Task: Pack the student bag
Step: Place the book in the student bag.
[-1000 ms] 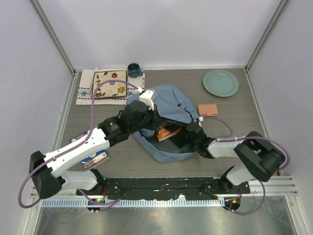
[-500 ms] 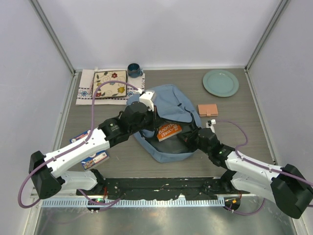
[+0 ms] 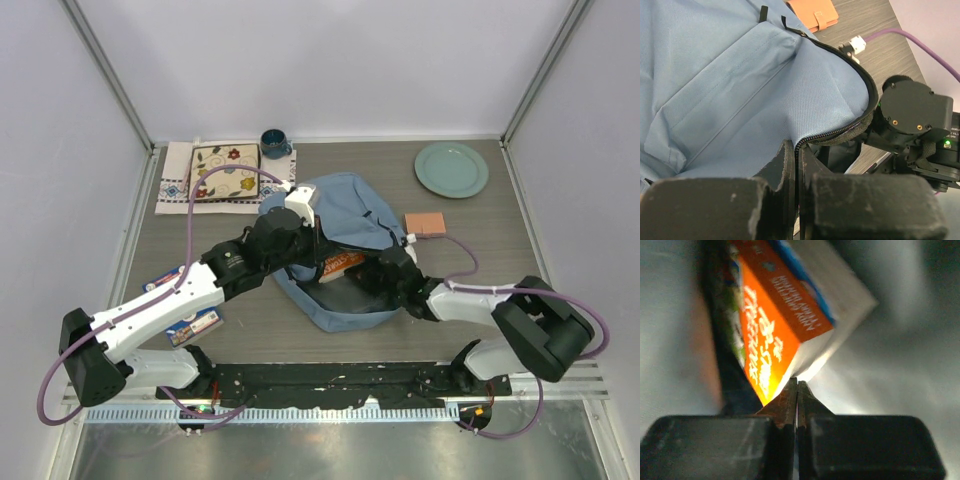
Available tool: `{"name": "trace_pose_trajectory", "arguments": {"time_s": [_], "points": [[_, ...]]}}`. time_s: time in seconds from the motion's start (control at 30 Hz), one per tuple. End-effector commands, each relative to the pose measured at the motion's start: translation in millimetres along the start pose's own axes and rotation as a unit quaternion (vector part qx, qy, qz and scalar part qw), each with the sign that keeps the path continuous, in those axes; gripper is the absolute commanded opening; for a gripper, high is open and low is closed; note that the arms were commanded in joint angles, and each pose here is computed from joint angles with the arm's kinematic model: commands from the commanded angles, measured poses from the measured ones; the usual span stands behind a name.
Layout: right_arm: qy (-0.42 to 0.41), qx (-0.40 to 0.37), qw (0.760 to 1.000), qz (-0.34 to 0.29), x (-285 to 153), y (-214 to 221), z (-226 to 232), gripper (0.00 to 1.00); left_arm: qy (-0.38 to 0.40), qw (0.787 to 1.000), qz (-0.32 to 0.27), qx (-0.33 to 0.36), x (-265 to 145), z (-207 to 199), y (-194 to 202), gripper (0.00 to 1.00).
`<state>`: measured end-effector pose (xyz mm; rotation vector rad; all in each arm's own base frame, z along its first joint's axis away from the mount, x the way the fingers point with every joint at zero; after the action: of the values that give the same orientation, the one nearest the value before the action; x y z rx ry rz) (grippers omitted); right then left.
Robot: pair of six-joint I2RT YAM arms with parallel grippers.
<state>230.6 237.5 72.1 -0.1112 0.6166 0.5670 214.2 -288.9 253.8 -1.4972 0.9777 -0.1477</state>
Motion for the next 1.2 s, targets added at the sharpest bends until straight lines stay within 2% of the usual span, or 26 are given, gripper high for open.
{"name": "trace_pose_trajectory", "arguments": {"time_s": [0.0,0.1,0.13,0.23,0.33,0.4,0.47,0.5,0.57,0.6,0.63,0.7,0.77,0.8,0.83,0.9,0.93,1.03,1.1,1.17], "points": [[-0.110,-0.015,0.994,0.015,11,14,82,0.06,0.017,0.999,-0.032,-0.010,0,-8,-15,0.00],[-0.102,-0.026,0.994,0.015,16,14,75,0.17,0.011,1.000,-0.021,-0.009,4,-6,-9,0.00],[-0.100,-0.026,0.995,0.012,15,13,71,0.28,0.009,1.000,-0.017,-0.008,6,-5,-7,0.00],[-0.094,-0.024,0.995,0.009,4,8,49,0.40,0.002,1.000,-0.008,-0.002,11,-2,-4,0.00],[-0.095,-0.032,0.995,0.003,-19,2,31,0.46,0.002,1.000,-0.003,-0.001,14,-2,-3,0.00],[-0.127,-0.043,0.991,0.004,-42,0,37,0.50,0.007,1.000,-0.002,-0.002,15,-4,-4,0.00],[-0.122,-0.071,0.990,0.001,-57,-1,35,0.53,0.009,1.000,-0.002,-0.008,17,-5,-3,0.00],[-0.155,-0.076,0.985,0.002,-76,-1,49,0.55,0.011,1.000,0.000,-0.008,17,-5,-2,0.00],[-0.135,-0.093,0.986,-0.014,-89,-7,41,0.59,0.014,1.000,-0.001,-0.014,19,-6,-1,0.01],[-0.166,-0.091,0.982,-0.019,-107,-9,53,0.61,0.019,1.000,0.003,-0.017,20,-8,2,0.02],[-0.142,-0.094,0.985,-0.030,-111,-14,41,0.63,0.021,1.000,0.003,-0.018,20,-8,2,0.04],[-0.161,-0.092,0.982,-0.048,-126,-21,45,0.65,0.026,0.999,0.013,-0.024,23,-10,9,0.08],[-0.178,-0.089,0.978,-0.070,-150,-29,50,0.68,0.062,0.997,0.026,-0.025,23,-20,14,0.19],[-0.156,-0.089,0.979,-0.096,-154,-39,40,0.70,0.077,0.996,0.035,-0.026,24,-24,17,0.23],[-0.179,-0.082,0.975,-0.106,-170,-43,46,0.71,0.106,0.993,0.046,-0.026,22,-32,21,0.38],[-0.184,-0.078,0.971,-0.129,-186,-51,47,0.73,0.133,0.989,0.064,-0.027,19,-39,29,0.52],[-0.187,-0.077,0.970,-0.136,-191,-54,47,0.73,0.143,0.987,0.071,-0.026,17,-42,33,0.64],[-0.191,-0.069,0.968,-0.147,-207,-59,47,0.73,0.176,0.980,0.093,-0.023,5,-50,43,0.81],[-0.187,-0.069,0.968,-0.150,-215,-60,49,0.73,0.201,0.975,0.097,-0.017,-10,-58,45,0.89],[-0.186,-0.072,0.969,-0.148,-221,-60,54,0.73,0.198,0.976,0.089,-0.013,-20,-56,43,0.92]]}}
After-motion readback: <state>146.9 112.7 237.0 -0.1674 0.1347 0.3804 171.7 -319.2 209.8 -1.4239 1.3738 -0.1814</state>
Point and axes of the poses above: each gripper's point midway between its finger pads, its own x axis out along the fingers, its own z axis along the line the jaws close on, y = z × x, the point moved 3 cm from there along -x, back along the fingers, and after that the axes turned 15 degrees about x, right-handed, at the moved point
